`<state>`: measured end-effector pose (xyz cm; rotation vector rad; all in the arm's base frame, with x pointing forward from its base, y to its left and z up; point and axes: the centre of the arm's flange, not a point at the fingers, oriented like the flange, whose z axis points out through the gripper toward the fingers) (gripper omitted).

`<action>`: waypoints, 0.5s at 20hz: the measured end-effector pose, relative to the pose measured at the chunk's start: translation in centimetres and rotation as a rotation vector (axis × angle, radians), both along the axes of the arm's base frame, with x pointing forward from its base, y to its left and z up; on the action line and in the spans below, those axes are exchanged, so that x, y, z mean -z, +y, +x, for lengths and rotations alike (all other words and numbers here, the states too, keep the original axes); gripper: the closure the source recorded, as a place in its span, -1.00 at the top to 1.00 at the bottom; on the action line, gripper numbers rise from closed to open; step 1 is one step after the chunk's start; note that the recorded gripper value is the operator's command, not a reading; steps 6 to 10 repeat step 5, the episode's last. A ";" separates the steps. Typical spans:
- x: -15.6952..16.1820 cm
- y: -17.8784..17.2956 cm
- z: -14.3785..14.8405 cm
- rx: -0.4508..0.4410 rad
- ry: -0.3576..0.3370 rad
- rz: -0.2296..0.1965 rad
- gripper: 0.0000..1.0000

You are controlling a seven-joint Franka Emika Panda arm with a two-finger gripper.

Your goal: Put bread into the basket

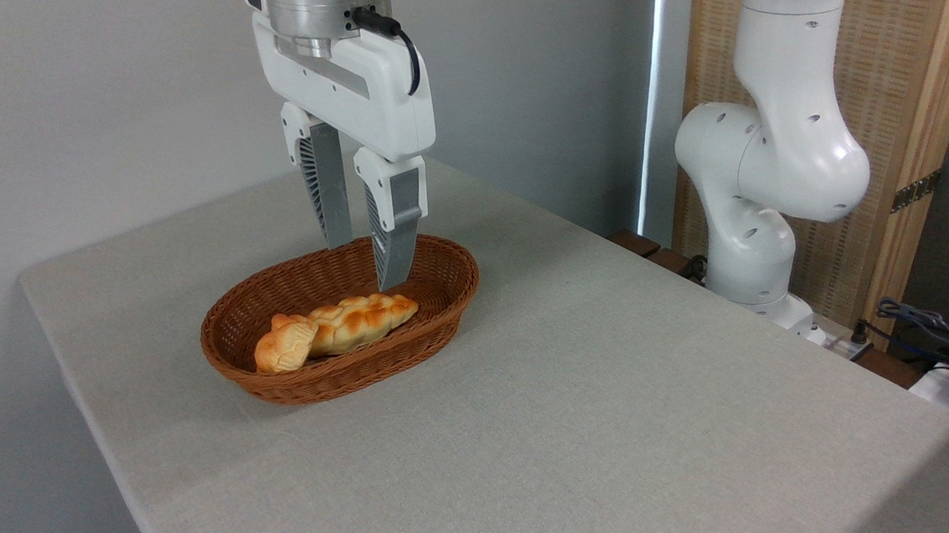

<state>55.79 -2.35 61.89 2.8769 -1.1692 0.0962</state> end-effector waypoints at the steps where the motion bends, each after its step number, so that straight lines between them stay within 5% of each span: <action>1: 0.0 0.0 0.0 0.003 0.005 0.000 1.00; 10: 0.1 0.2 -0.1 0.002 0.007 0.000 1.00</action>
